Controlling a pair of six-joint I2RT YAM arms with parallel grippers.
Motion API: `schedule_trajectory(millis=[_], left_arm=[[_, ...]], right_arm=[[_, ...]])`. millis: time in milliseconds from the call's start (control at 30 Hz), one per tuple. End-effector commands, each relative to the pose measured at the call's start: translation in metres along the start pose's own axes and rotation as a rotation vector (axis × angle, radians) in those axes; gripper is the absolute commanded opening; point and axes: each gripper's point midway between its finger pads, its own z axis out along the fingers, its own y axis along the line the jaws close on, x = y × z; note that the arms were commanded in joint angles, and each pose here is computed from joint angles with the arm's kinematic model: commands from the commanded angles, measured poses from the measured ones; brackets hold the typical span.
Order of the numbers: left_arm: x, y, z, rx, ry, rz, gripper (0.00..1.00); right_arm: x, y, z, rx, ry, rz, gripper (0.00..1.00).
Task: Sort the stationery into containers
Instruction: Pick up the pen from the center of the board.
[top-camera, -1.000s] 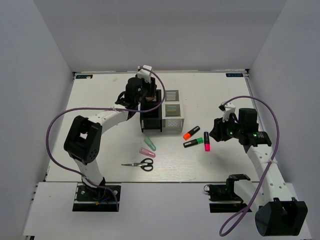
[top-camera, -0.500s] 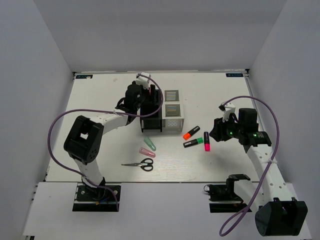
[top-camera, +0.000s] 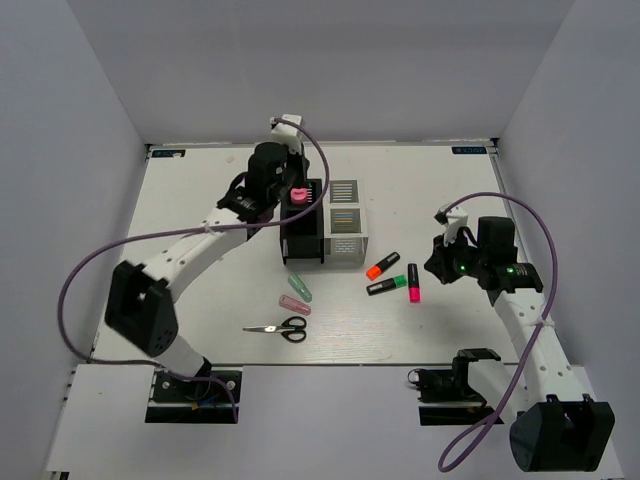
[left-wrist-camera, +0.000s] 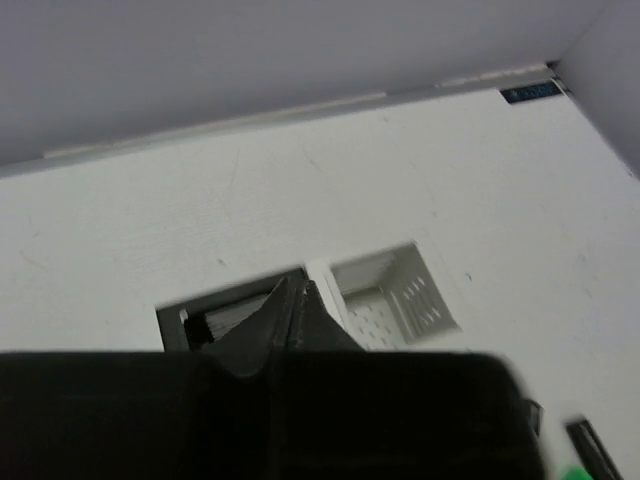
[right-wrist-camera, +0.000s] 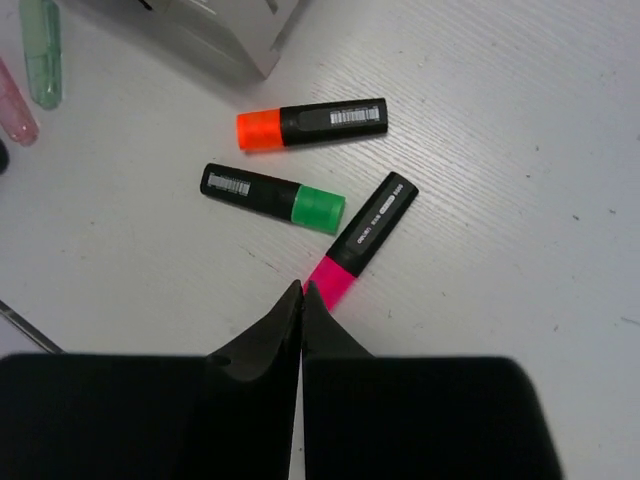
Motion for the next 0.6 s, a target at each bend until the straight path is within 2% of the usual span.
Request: schedule_trajectory(millis=[0, 33, 67, 100, 133, 167, 200, 233, 267, 300, 333, 367, 400, 433, 467, 500, 533, 567], left_arm=[[0.003, -0.005, -0.083, -0.037, 0.205, -0.034, 0.18], [0.028, -0.002, -0.101, -0.046, 0.318, -0.049, 0.44], [0.036, 0.000, -0.133, -0.040, 0.376, -0.075, 0.65], [0.059, 0.005, -0.147, -0.045, 0.443, -0.075, 0.73], [0.073, 0.012, -0.161, -0.063, 0.493, -0.090, 0.85], [0.098, 0.027, -0.191, -0.087, 0.524, -0.103, 0.90], [0.105, 0.035, -0.199, -0.103, 0.530, -0.113, 0.93], [0.114, 0.042, -0.208, -0.115, 0.540, -0.114, 0.98], [0.119, 0.053, -0.225, -0.137, 0.514, -0.131, 0.98], [0.138, 0.064, -0.232, -0.164, 0.544, -0.136, 0.98], [0.137, 0.066, -0.237, -0.163, 0.516, -0.150, 0.98], [0.151, 0.071, -0.244, -0.166, 0.526, -0.156, 0.95], [0.166, 0.077, -0.247, -0.185, 0.548, -0.167, 0.92], [0.172, 0.077, -0.246, -0.171, 0.529, -0.176, 0.79], [0.181, 0.079, -0.249, -0.171, 0.539, -0.183, 0.65], [0.185, 0.081, -0.249, -0.175, 0.536, -0.183, 0.49], [0.186, 0.080, -0.250, -0.171, 0.536, -0.190, 0.23], [0.187, 0.083, -0.250, -0.173, 0.541, -0.189, 0.19]], right_arm=[[0.002, 0.017, 0.005, -0.152, -0.026, -0.231, 0.00], [0.007, 0.021, 0.006, -0.203, -0.029, -0.307, 0.00], [0.024, 0.026, 0.012, -0.265, -0.005, -0.371, 0.00], [0.021, 0.023, 0.017, -0.302, -0.061, -0.614, 0.05], [0.025, 0.021, 0.022, -0.305, -0.063, -0.668, 0.09], [0.035, 0.015, 0.031, -0.326, -0.027, -0.684, 0.22], [0.028, 0.011, 0.034, -0.338, -0.047, -0.794, 0.33], [0.030, 0.011, 0.035, -0.361, -0.034, -0.822, 0.38], [0.036, 0.014, 0.038, -0.438, 0.017, -0.796, 0.43], [0.023, 0.016, 0.036, -0.490, -0.013, -0.912, 0.43], [0.001, 0.018, 0.034, -0.502, -0.054, -0.945, 0.44], [0.011, 0.016, 0.044, -0.581, -0.024, -0.936, 0.48], [-0.015, 0.012, 0.044, -0.572, -0.062, -0.975, 0.58], [-0.011, 0.019, 0.048, -0.640, -0.078, -0.933, 0.66], [-0.012, 0.018, 0.056, -0.664, -0.109, -1.012, 0.66], [-0.011, 0.019, 0.059, -0.672, -0.114, -1.015, 0.66], [-0.019, 0.010, 0.071, -0.633, -0.142, -1.062, 0.66], [-0.018, 0.010, 0.077, -0.638, -0.148, -1.062, 0.66]])
